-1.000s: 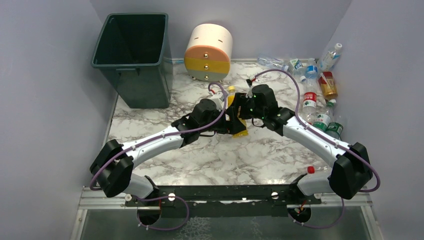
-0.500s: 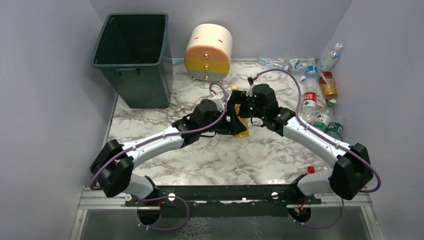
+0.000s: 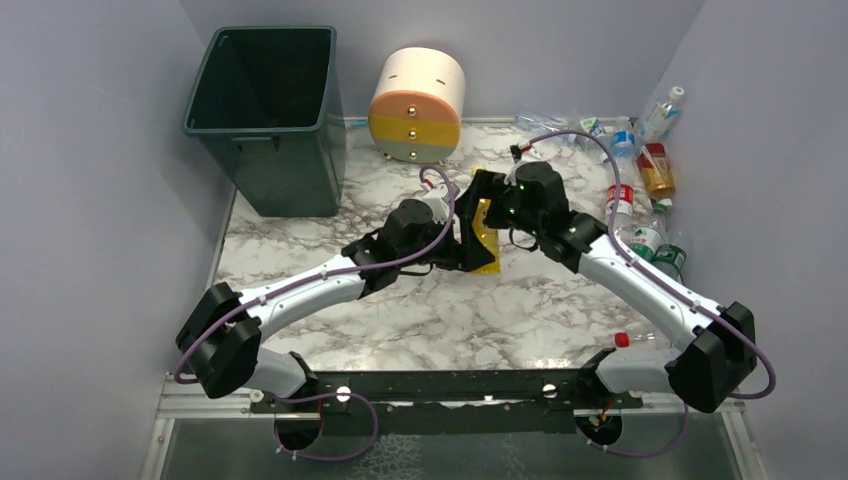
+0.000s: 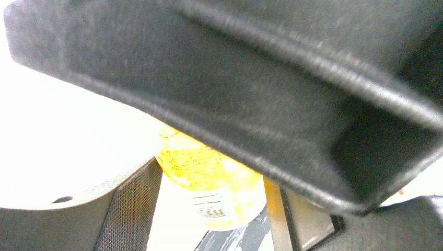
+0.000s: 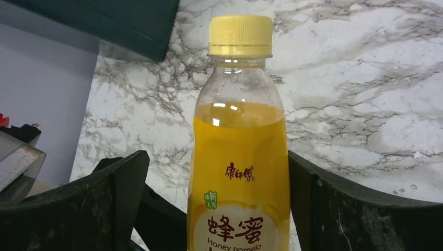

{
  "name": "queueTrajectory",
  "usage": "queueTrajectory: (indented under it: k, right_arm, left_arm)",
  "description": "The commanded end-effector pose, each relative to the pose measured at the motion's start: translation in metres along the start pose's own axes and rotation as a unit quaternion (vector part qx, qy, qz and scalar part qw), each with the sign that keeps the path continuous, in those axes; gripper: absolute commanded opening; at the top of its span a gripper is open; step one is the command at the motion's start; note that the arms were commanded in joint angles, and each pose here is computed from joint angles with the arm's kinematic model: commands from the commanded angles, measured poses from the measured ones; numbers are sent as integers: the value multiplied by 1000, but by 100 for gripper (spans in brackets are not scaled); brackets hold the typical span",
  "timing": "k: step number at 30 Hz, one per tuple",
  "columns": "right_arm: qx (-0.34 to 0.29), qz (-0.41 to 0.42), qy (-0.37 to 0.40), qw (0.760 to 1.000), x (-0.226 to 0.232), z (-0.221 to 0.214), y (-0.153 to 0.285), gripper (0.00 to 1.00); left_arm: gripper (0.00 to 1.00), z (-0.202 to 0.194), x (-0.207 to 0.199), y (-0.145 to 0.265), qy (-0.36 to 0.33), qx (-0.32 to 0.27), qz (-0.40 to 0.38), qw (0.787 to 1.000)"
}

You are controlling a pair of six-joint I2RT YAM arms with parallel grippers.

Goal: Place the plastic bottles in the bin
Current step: Pick up the plastic bottle at the center of the board.

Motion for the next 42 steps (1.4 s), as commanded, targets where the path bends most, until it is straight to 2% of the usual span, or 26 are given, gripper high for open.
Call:
queueTrajectory:
  k: [1, 15, 24, 32, 42]
  right_arm:
    - [-40, -1, -2, 999, 12, 25, 19, 99]
    - [-80, -39, 14, 996, 10, 53, 52, 99]
    - [-137, -70, 19, 988, 7, 79, 92, 99]
    - [-145, -73, 15, 987, 4, 77, 103, 99]
    - [-142, -70, 15, 987, 1, 71, 102, 99]
  left_arm:
    - [53, 11, -8, 4, -11, -24, -7, 1000]
    - [53, 17, -1, 6, -27, -35, 25, 999]
    - [53, 57, -8, 19, -62, -62, 47, 995]
    - [53, 123, -7, 45, -80, -111, 58, 989]
    - [54, 241, -1, 126, -105, -225, 91, 964]
Point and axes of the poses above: each gripper's point midway between its finger pads, its own y axis back along the fingers, its own x axis along the line the jaws close on, z = x × y, the point moved 4 cm from there along y, back along the fingers, and after that the axes turned 1 degree about y, right-handed, at the moved point
